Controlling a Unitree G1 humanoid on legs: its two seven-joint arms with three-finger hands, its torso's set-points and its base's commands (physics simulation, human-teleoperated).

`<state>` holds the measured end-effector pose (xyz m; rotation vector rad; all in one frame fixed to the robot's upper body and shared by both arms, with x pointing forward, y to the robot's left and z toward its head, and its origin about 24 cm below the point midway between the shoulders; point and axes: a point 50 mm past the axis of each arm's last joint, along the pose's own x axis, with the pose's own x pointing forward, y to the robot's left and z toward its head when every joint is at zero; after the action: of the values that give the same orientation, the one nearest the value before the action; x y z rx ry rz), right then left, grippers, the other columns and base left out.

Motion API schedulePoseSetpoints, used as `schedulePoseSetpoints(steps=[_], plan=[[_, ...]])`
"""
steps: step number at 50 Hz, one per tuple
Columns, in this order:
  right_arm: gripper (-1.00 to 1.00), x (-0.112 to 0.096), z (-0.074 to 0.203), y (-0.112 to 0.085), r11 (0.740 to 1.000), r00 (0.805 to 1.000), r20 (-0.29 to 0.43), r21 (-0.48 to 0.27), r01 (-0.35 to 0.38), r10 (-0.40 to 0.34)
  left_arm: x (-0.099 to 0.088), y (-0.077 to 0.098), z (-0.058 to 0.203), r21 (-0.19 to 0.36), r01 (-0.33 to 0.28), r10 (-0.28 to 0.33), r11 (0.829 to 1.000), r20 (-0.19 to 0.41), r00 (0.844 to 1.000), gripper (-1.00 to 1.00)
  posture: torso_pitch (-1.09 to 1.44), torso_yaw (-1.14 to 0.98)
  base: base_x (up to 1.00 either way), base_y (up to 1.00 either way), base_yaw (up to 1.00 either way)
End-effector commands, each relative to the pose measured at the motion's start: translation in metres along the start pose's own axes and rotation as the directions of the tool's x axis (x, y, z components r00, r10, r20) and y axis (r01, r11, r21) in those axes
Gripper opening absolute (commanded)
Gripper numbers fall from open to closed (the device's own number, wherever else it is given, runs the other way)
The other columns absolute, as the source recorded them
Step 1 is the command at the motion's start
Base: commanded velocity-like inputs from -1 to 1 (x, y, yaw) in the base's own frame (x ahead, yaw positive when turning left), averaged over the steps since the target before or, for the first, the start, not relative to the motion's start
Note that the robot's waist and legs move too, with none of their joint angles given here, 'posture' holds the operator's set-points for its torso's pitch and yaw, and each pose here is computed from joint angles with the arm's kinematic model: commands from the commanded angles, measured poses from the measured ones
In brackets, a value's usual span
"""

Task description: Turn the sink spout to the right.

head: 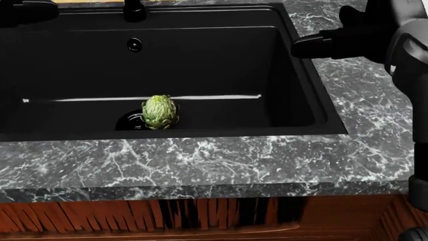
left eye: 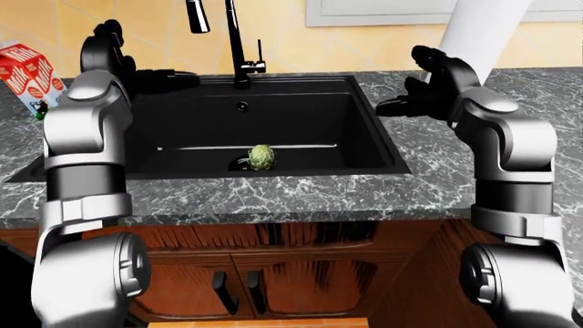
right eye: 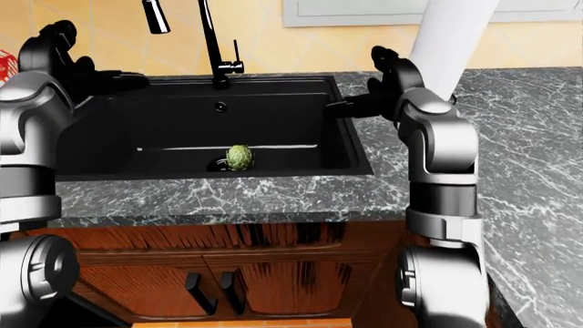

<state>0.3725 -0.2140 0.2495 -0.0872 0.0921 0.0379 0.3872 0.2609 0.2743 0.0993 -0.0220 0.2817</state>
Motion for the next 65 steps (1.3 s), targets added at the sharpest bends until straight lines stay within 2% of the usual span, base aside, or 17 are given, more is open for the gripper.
schedulePoseSetpoints(steps=[1,15,32,37,55,56,57,58,59,60,65], plan=[[1.0,-0.008,0.031,-0.005,0.999,0.993,0.112,-0.02,0.025,-0.023,-0.004,-0.002,0.027,0.0,0.01,-0.01,1.0,0.1,0.995,1.0,0.0,0.0,0.12,0.0,0.0],[1.0,-0.006,0.039,-0.001,0.999,0.994,0.112,-0.039,0.019,-0.014,-0.004,-0.002,0.032,0.02,0.003,-0.005,1.0,0.099,0.995,1.0,0.0,0.0,0.2,0.0,0.0],[1.0,-0.009,0.046,0.0,0.999,0.993,0.117,-0.05,0.016,-0.01,0.008,0.011,0.024,0.01,-0.038,0.037,0.999,0.067,0.997,1.0,0.0,0.0,0.22,0.0,0.0],[1.0,-0.009,0.055,-0.003,0.998,0.993,0.12,-0.056,0.024,-0.017,0.012,0.016,0.023,0.011,-0.054,0.053,0.998,0.059,0.997,1.0,0.0,0.0,0.26,0.0,0.0],[1.0,0.002,0.078,-0.015,0.995,0.994,0.095,-0.084,0.057,-0.049,0.013,0.017,0.025,0.023,-0.064,0.062,0.998,0.062,0.996,1.0,0.0,0.0,0.35,0.0,0.0],[1.0,0.003,0.077,-0.015,0.995,0.994,0.094,-0.084,0.057,-0.049,0.013,0.015,0.023,0.019,-0.035,0.034,0.999,0.042,0.999,1.0,0.0,0.0,0.38,0.0,0.0],[1.0,0.003,0.077,-0.015,0.995,0.995,0.092,-0.085,0.057,-0.049,0.013,0.017,0.024,0.028,-0.045,0.043,0.999,0.053,0.998,1.0,0.0,0.0,0.38,0.0,0.0],[1.0,0.003,0.076,-0.016,0.993,0.994,0.088,-0.093,0.066,-0.058,0.015,0.018,0.022,-0.003,-0.044,0.044,0.999,0.022,0.999,1.0,0.0,0.0,0.38,0.0,0.0],[1.0,0.003,0.077,-0.015,0.994,0.995,0.093,-0.094,0.056,-0.047,0.014,0.017,0.022,-0.012,-0.001,0.001,1.0,0.029,1.0,1.0,0.0,0.0,0.0,0.0,0.0],[1.0,0.002,0.076,-0.015,0.994,0.995,0.093,-0.097,0.054,-0.045,0.015,0.019,0.022,-0.016,-0.027,0.028,0.999,0.024,0.999,1.0,0.0,0.0,0.0,0.0,0.0],[1.0,0.0,0.075,-0.016,0.994,0.995,0.094,-0.095,0.053,-0.044,0.015,0.023,0.023,-0.023,-0.024,0.025,0.999,0.024,0.999,1.0,0.0,0.0,0.0,0.0,0.0]])
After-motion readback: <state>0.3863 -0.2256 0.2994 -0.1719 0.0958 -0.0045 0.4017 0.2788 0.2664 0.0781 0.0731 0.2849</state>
